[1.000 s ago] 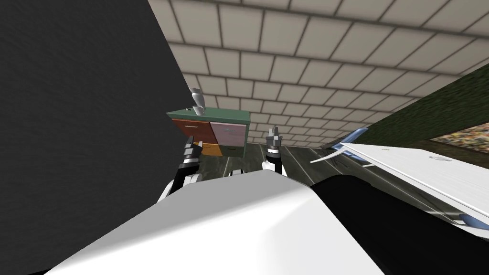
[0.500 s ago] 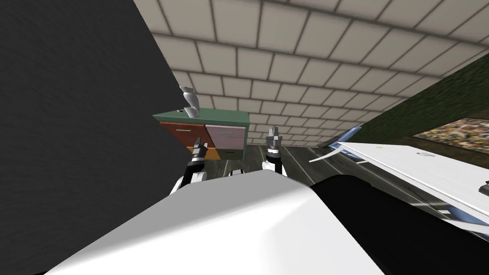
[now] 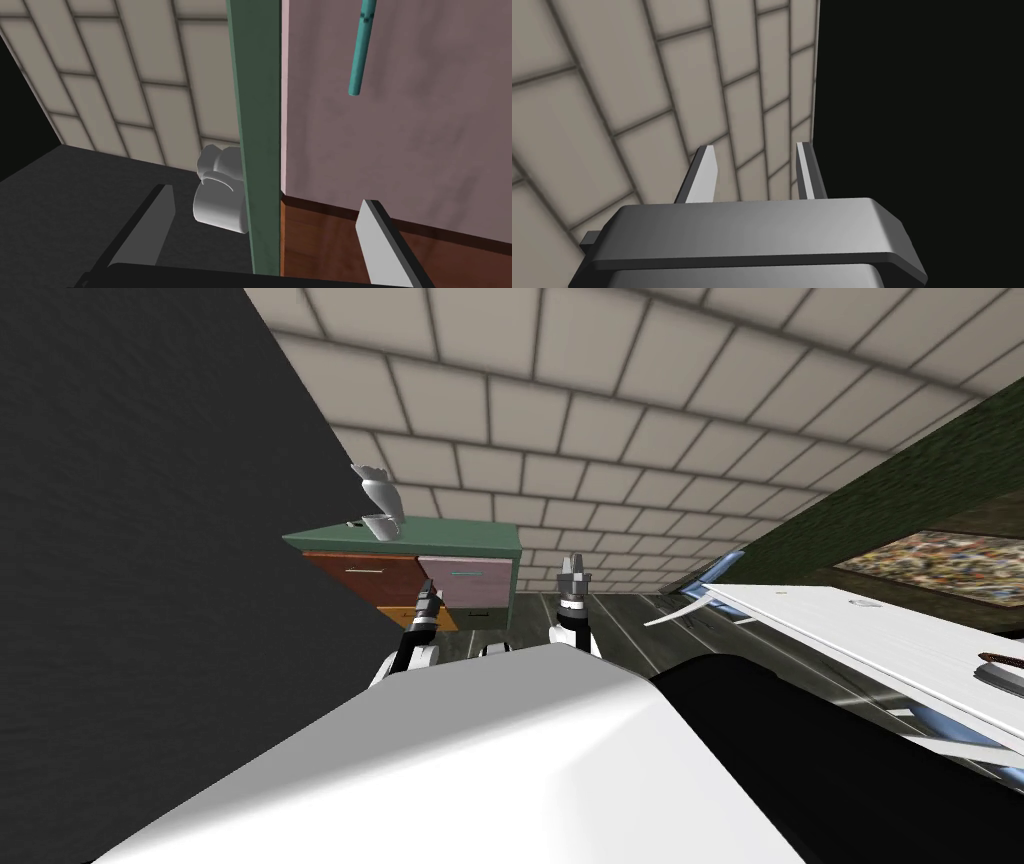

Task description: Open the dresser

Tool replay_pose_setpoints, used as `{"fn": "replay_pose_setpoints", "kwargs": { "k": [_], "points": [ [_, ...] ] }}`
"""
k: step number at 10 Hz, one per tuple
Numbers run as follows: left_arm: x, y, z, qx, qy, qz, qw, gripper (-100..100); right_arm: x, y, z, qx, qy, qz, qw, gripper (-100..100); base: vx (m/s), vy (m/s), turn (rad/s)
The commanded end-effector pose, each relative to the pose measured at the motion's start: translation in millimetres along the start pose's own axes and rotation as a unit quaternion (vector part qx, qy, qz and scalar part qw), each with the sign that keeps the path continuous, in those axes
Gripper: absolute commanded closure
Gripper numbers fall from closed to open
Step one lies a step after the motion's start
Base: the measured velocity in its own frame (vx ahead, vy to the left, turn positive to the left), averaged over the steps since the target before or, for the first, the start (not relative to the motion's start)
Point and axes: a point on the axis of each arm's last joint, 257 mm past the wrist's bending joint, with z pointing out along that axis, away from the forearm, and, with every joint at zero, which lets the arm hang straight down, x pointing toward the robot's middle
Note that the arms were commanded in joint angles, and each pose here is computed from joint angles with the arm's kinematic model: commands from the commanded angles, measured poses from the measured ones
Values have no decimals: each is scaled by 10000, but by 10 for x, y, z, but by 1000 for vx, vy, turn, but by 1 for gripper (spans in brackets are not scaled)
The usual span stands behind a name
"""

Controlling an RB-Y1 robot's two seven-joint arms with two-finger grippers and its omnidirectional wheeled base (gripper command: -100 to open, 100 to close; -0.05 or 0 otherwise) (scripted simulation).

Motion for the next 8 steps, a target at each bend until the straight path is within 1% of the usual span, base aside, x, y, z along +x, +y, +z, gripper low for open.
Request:
{"fn": "replay_pose_setpoints", "kwargs": {
  "k": [1,2,3,4,6,7,8],
  "points": [
    [83,202,26,-177,99,19,9998,-100,0,0,0,0,0,0,10000,0,120,39,-67],
    [138,319,41,-287,166,39,9994,-100,0,0,0,0,0,0,10000,0,148,40,-107],
    [162,373,47,-339,200,52,9992,-100,0,0,0,0,0,-1,10000,0,147,31,-76],
    [204,469,55,-432,261,81,9987,-100,0,0,0,0,0,-1,10000,0,120,27,-97],
    [241,560,61,-520,321,115,9981,-100,0,0,0,0,0,0,10000,0,98,21,-55],
    [228,516,56,-485,300,102,9983,-100,0,0,0,0,0,0,10000,0,37,10,-8],
    [212,452,95,-493,293,103,9983,-100,0,0,0,-1,0,0,10000,0,74,2,-14]
  ]
}}
